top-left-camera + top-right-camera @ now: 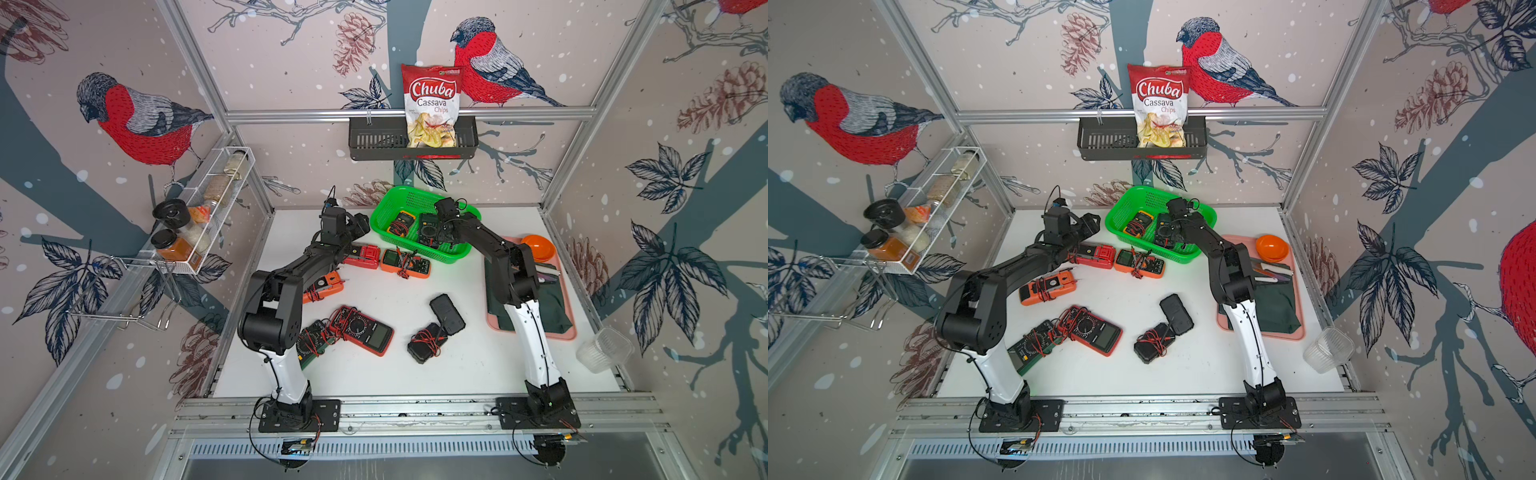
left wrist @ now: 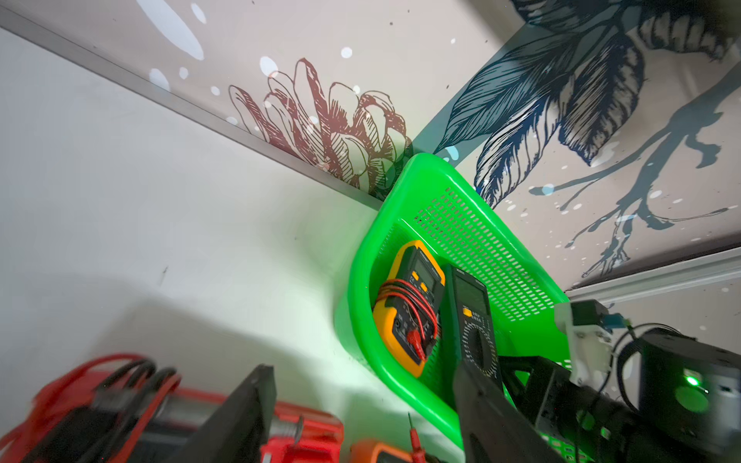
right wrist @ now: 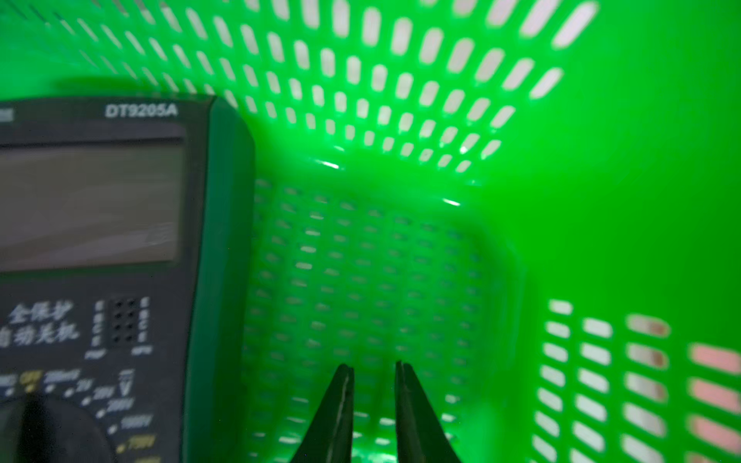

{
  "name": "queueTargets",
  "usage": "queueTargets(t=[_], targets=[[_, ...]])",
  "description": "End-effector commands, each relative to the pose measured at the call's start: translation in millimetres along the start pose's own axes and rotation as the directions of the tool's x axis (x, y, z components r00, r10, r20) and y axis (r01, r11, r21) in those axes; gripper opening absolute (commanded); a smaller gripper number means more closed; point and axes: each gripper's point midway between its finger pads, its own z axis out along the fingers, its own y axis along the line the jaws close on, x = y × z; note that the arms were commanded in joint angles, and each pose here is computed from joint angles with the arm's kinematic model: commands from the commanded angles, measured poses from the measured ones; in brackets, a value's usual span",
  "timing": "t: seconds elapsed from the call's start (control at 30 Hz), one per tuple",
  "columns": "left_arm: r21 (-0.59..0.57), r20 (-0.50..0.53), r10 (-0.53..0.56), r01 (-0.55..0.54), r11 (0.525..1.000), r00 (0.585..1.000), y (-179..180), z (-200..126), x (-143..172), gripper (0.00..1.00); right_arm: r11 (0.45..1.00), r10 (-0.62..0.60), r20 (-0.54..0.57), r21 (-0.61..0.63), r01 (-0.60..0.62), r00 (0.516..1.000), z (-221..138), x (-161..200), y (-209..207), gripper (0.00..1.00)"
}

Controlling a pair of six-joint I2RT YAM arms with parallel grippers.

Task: Put the multimeter into the basket
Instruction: Place the multimeter in the basket.

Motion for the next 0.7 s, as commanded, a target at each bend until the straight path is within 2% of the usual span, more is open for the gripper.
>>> queueTargets(t=[0.0,0.13,0.33,0.53,0.67], targets=[[0.083,-0.061,0.032,-0.027,0.996,0.998,-15.1,22.2,3.6,0.73,0.998,-0.050,-0.024,-0.030,0.049,0.998,0.6,10.0,13.1,0.24],[0.145,-0.130,0.046,-0.027,0.989,0.990,-24.1,47.8,14.3,0.70,0.995,-0.082,-0.015,-0.064,0.081,0.997,-4.5,11.7,28.7,0.24],[0.212,-0.204,0.060,-0.016,0.977,0.977,-32.8,64.6,35.2,0.67,0.986,-0.094,0.004,-0.141,0.094,0.996,-12.8,8.8,52.4,0.25],[0.267,-0.265,0.077,-0.004,0.964,0.961,-44.9,72.6,58.7,0.59,0.969,-0.076,0.010,-0.235,0.076,0.997,-13.8,7.5,71.5,0.25],[0.286,-0.278,0.075,0.008,0.958,0.958,-49.3,67.5,64.4,0.57,0.972,-0.081,0.020,-0.219,0.084,0.996,-14.8,4.2,68.9,0.26]])
